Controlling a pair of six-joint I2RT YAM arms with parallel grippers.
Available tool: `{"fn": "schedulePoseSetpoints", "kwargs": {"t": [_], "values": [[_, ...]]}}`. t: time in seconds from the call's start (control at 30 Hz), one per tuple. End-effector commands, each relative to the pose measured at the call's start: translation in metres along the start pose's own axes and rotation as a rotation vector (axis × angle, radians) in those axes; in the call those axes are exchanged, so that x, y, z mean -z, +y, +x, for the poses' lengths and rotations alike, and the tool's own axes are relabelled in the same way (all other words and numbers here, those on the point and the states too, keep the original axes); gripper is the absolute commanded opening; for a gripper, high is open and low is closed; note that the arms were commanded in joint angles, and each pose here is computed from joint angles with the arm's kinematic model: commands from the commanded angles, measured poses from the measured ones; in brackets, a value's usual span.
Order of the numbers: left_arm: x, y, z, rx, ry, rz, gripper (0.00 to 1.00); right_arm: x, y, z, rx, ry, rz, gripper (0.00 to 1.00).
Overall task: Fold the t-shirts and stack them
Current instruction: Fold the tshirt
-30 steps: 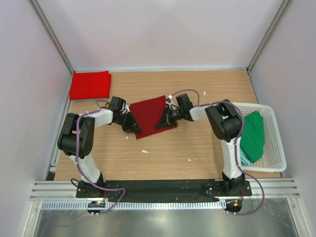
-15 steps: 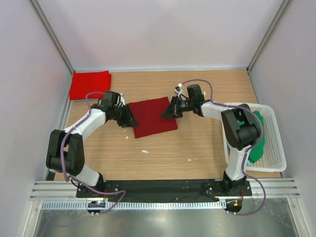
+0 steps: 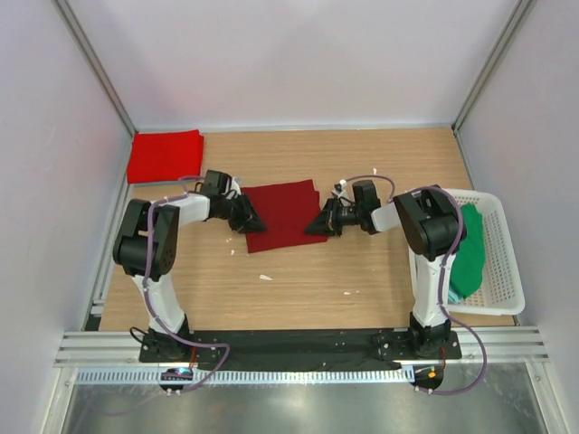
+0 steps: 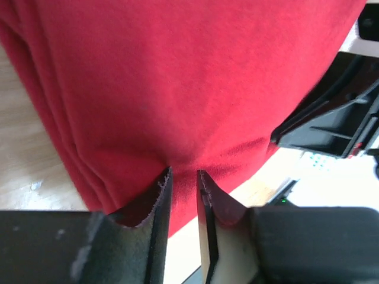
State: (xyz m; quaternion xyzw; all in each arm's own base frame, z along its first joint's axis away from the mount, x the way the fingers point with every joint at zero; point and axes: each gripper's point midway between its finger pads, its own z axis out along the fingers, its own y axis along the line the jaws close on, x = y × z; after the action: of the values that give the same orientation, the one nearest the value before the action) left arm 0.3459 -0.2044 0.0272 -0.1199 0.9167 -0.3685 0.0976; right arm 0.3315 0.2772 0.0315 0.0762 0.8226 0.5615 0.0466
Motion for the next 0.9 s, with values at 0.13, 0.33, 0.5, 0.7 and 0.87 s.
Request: {"fn": "schedulePoseSetpoints", "kwargs": {"t": [0.13,0.33,0.5,0.7,0.87], "values": [[0.067,-0.028,-0.016,-0.199,-0.141,-0.086,0.35,0.020,0.064,-0.039,0.201,-0.122,0.018,0.31],[0.098,-0.028,-0.049,-0.222,-0.237,-0.100,0.65,-0.005,0.054,-0.105,0.162,-0.194,0.007,0.34],[0.110,-0.016,-0.069,-0.164,-0.261,-0.097,0.60,-0.011,0.020,-0.134,0.086,-0.220,0.034,0.33],[0.122,-0.020,-0.064,-0.150,-0.280,-0.105,0.60,0.025,-0.006,-0.154,0.091,-0.252,0.196,0.36],[0.134,-0.008,-0.058,-0.107,-0.311,-0.196,0.59,0.070,0.040,-0.145,0.316,-0.264,0.421,0.48]]}}
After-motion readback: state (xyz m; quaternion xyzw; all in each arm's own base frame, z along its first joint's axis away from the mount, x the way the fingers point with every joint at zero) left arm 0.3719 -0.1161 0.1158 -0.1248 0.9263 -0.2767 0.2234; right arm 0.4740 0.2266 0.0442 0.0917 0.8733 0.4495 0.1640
